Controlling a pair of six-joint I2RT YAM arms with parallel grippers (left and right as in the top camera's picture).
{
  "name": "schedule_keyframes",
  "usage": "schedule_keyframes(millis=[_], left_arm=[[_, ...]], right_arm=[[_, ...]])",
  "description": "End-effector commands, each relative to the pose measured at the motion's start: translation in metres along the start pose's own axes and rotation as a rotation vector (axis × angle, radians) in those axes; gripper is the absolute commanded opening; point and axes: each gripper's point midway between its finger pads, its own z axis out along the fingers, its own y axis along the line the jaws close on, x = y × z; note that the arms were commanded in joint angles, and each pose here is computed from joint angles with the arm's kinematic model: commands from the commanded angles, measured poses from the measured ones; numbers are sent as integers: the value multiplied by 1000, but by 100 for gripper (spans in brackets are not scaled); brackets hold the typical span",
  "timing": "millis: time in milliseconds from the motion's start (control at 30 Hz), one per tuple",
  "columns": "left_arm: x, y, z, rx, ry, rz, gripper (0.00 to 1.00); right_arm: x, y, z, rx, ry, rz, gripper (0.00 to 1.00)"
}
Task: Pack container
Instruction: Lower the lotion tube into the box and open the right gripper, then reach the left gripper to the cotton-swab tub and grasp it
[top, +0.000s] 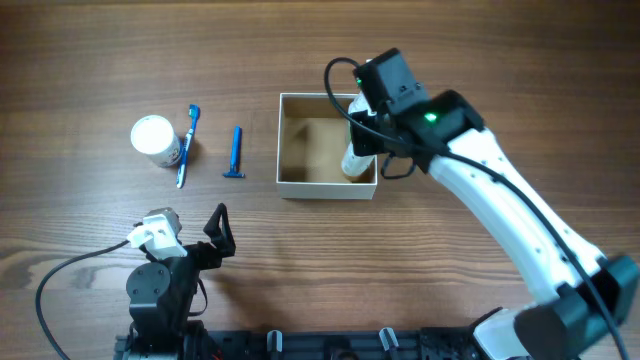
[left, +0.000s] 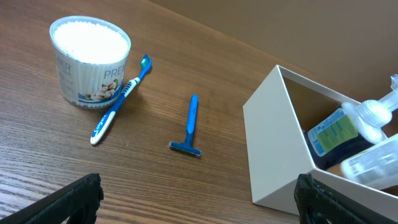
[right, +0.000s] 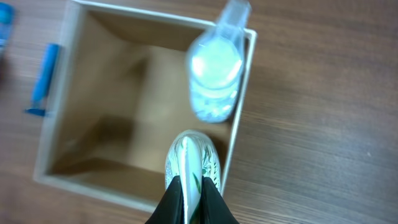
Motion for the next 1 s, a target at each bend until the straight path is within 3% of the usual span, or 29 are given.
schedule_keyframes(millis=[0, 33, 67, 100, 200, 267, 433, 567, 867, 967], left_arm=[[-1, -1, 0, 8, -4, 4, 100], [-1, -1, 0, 8, -4, 4, 100], [-1, -1, 0, 8, -3, 4, 100], [-1, -1, 0, 8, -3, 4, 100], [-1, -1, 0, 8, -3, 4, 100], [-1, -1, 0, 8, -4, 4, 100], [-1, -1, 0, 8, -3, 4, 100], [-1, -1, 0, 8, -4, 4, 100], [-13, -12, -3, 56, -41, 10, 100], [-36, -14, -17, 9, -49, 8, 99]], right_arm=[[-9, -8, 19, 78, -10, 34, 4], [-9, -6, 26, 77, -2, 33, 4], [-8, -5, 28, 74, 2, 33, 12], [-9, -5, 28, 70, 0, 33, 49], [-18, -7, 1, 49, -62, 47, 79], [-25, -27, -51, 32, -160, 126, 95], [-1, -119, -138, 99, -273, 463, 100], [19, -174, -157, 204, -286, 604, 100], [19, -179, -141, 225, -229, 612, 100], [19, -179, -138, 226, -222, 611, 100]])
